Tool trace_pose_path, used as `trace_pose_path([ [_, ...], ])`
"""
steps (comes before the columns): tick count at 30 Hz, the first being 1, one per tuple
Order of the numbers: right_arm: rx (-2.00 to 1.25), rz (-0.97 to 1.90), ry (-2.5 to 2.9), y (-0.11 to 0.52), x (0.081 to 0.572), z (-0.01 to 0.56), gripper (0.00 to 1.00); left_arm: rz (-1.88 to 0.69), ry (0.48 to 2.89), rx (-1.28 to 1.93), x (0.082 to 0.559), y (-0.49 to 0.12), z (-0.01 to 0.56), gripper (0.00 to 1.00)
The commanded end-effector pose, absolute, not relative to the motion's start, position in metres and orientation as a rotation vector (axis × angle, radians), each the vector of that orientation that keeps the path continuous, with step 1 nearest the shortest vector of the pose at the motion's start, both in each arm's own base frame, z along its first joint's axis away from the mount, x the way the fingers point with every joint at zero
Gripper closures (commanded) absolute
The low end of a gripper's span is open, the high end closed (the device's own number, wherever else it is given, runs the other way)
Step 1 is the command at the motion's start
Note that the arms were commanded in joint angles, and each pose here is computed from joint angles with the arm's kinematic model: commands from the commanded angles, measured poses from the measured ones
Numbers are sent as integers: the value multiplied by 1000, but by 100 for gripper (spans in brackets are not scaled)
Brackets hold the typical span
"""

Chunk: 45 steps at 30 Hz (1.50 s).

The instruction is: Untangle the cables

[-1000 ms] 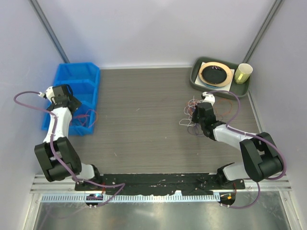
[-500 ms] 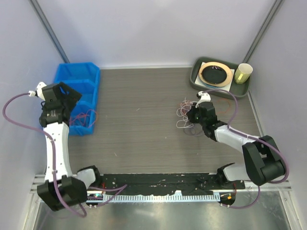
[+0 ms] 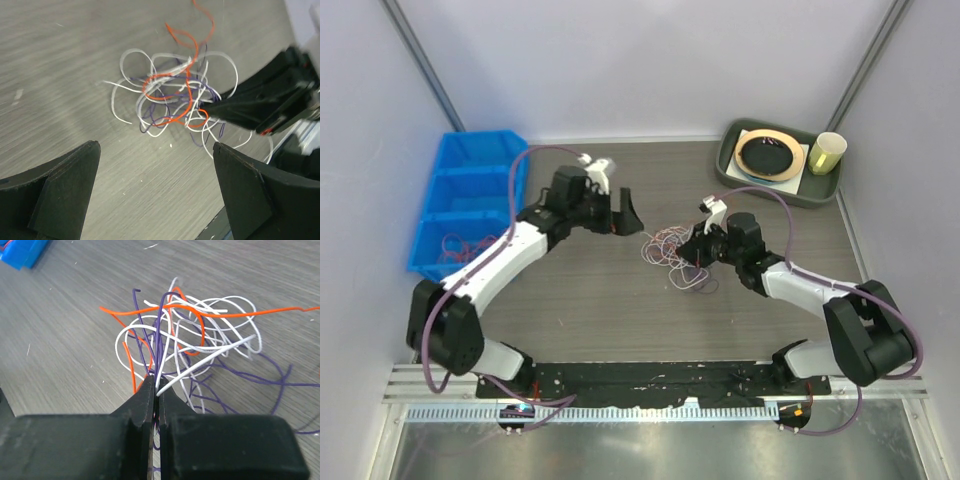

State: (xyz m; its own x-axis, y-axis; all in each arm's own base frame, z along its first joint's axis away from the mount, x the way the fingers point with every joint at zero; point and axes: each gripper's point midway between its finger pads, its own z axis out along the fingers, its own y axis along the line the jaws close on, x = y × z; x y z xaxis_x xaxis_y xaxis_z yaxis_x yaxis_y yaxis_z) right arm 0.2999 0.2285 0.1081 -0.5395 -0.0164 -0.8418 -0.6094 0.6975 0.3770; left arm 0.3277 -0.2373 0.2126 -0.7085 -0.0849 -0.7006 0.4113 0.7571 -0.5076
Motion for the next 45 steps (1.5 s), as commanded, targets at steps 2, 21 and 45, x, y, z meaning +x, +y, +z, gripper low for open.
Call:
trace_pose_path([
  [2, -561, 969, 1955, 251, 301, 128, 99, -898, 2103, 692, 320, -300, 191, 0],
  [21, -545, 987, 1981, 253, 302, 129, 99, -828, 2181, 800, 339, -321, 135, 48],
  [45, 138, -90, 2210, 79, 348, 95, 89, 283, 2056, -406, 385, -57, 236, 100],
])
